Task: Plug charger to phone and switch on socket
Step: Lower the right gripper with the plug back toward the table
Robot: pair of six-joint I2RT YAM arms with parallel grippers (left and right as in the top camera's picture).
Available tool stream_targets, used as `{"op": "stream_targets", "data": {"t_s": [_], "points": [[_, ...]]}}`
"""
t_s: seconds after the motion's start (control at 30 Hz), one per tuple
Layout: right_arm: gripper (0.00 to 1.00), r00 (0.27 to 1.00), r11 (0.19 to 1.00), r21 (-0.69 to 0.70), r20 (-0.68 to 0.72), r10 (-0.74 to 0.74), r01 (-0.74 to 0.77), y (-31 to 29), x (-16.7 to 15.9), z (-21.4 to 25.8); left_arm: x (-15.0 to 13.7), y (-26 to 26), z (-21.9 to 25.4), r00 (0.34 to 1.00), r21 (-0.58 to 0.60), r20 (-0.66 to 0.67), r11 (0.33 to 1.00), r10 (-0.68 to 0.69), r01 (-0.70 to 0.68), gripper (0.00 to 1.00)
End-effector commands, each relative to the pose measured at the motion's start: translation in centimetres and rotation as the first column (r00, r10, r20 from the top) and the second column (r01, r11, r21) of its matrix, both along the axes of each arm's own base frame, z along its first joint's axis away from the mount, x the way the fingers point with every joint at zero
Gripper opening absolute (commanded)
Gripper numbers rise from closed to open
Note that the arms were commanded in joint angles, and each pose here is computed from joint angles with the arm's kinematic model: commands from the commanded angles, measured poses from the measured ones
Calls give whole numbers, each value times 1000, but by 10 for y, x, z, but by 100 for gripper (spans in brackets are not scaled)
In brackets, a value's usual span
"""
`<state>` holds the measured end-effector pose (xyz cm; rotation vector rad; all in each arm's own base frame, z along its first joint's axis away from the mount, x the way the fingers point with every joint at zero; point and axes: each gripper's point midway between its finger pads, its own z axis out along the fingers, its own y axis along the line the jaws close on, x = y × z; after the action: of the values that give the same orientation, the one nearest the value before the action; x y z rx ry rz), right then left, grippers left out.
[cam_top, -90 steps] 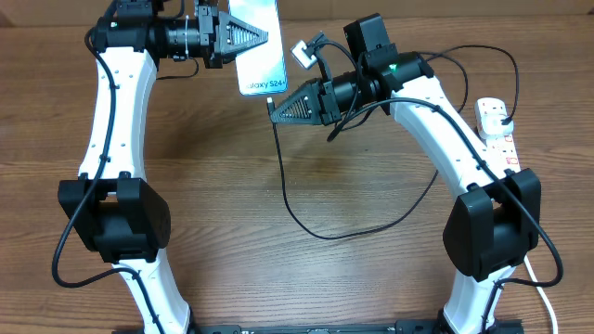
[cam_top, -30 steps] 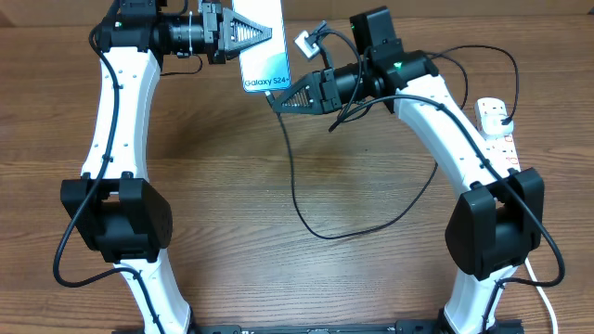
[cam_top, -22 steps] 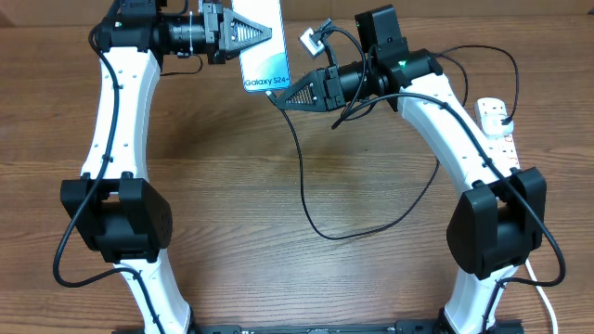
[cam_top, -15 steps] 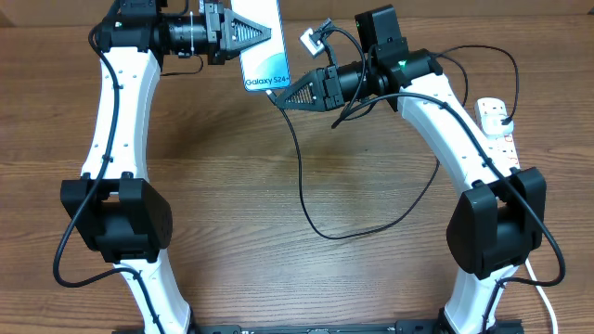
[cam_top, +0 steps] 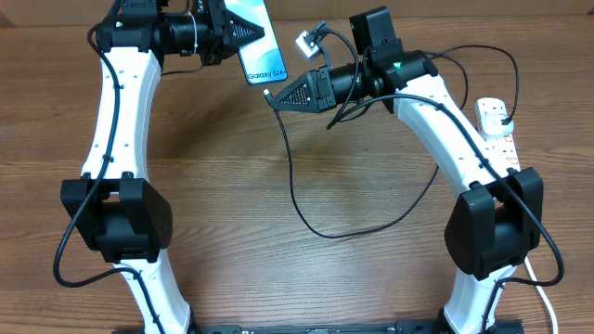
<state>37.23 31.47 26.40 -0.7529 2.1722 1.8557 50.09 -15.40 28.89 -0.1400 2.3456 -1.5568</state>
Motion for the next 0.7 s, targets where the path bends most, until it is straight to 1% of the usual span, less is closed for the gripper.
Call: {"op": "stream_targets", "data": {"t_s": [0.0,0.1,0.17,0.2,0.27,0.33,0.43,0.67], "points": [[4,998,995,-84,-9,-58,57,-1,6,-13,7,19,8,995,54,10,994,98,-98,4],[4,995,984,-149,-19,-98,94,-3,10,-25,13,33,-3,987,115,-3,981,158,-157,4],[4,982,946,-274,-27,-186,172,-12,19,-46,14,45,-15,978,177,-25,964,207,-200,4],[4,970,904,-367,-11,-242,221,-22,24,-63,13,52,-21,972,208,-39,953,231,-218,4],[4,941,778,-554,31,-336,296,-48,29,-95,10,60,-31,966,254,-56,940,251,-229,4],[4,914,618,-711,89,-395,336,-80,28,-121,5,65,-38,966,294,-65,930,250,-221,4],[4,897,461,-819,140,-420,343,-111,22,-138,1,68,-43,972,322,-57,926,229,-200,4],[4,853,197,-931,178,-491,307,-159,2,-177,-2,67,-44,972,325,-68,926,225,-192,4]]}}
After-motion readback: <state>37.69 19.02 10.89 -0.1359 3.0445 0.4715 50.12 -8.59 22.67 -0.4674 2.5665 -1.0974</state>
